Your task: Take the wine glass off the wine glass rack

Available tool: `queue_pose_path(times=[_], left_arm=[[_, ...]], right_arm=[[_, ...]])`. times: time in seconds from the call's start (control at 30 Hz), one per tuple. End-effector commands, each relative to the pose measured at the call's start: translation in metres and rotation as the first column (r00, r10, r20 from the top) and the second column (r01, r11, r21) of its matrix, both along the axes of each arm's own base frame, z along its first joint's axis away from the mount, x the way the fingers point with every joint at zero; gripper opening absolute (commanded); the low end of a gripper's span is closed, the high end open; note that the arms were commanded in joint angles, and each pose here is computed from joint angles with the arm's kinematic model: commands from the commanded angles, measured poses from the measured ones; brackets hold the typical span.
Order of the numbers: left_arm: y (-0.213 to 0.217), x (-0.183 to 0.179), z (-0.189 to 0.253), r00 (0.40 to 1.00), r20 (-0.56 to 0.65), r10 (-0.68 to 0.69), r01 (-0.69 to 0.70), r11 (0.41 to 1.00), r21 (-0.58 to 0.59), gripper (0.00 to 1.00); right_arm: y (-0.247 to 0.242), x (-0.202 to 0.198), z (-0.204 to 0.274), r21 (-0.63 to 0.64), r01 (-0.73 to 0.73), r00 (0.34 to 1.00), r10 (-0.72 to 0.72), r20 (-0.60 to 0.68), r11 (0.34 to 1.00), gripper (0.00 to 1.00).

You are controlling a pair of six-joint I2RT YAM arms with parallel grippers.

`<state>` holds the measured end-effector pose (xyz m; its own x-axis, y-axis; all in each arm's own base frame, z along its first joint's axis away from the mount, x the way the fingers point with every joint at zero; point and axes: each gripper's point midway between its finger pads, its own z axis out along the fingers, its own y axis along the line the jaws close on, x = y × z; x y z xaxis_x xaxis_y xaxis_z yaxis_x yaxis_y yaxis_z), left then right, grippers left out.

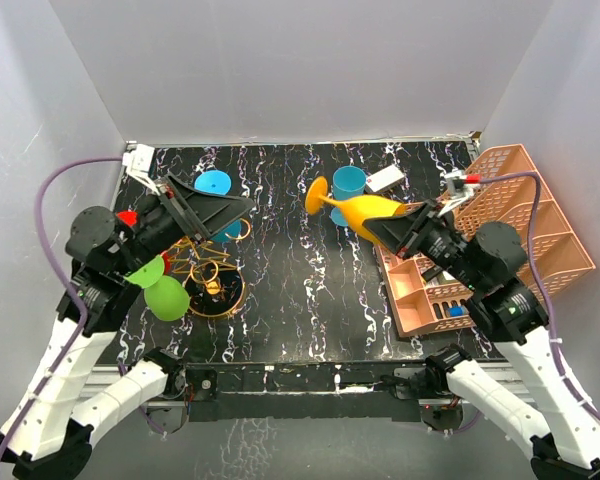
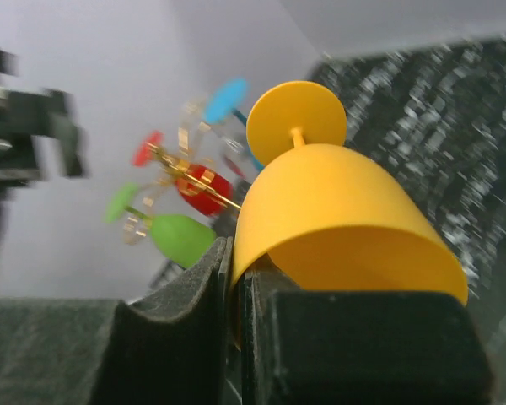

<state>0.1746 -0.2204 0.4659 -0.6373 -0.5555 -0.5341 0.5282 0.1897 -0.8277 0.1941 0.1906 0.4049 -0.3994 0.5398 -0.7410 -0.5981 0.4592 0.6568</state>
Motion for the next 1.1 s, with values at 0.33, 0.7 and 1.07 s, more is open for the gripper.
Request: queue_pose_path(times=[0.33,0.7,1.07], left_arm=[[0.063,0.003,0.006,0.923,0.236,0.303,-0.361,0.896,0.261,0.95],[0.084,-0.006,0.006,0.894,0.271,0.356,-0.43,0.851,0.3,0.97],[0.101,-0.013,0.016,0.865,0.301,0.402,-0.489,0.812,0.32,0.97]], right_arm=[[-0.034,0.053,-0.157,-0.742,-0.15,0.906,-0.21,-0.368,0.654,0.08],[-0.028,0.128,-0.181,-0.853,-0.199,0.874,-0.307,-0.378,0.482,0.07],[-0.01,0.152,-0.223,-0.843,-0.327,0.832,-0.292,-0.471,0.428,0.08]])
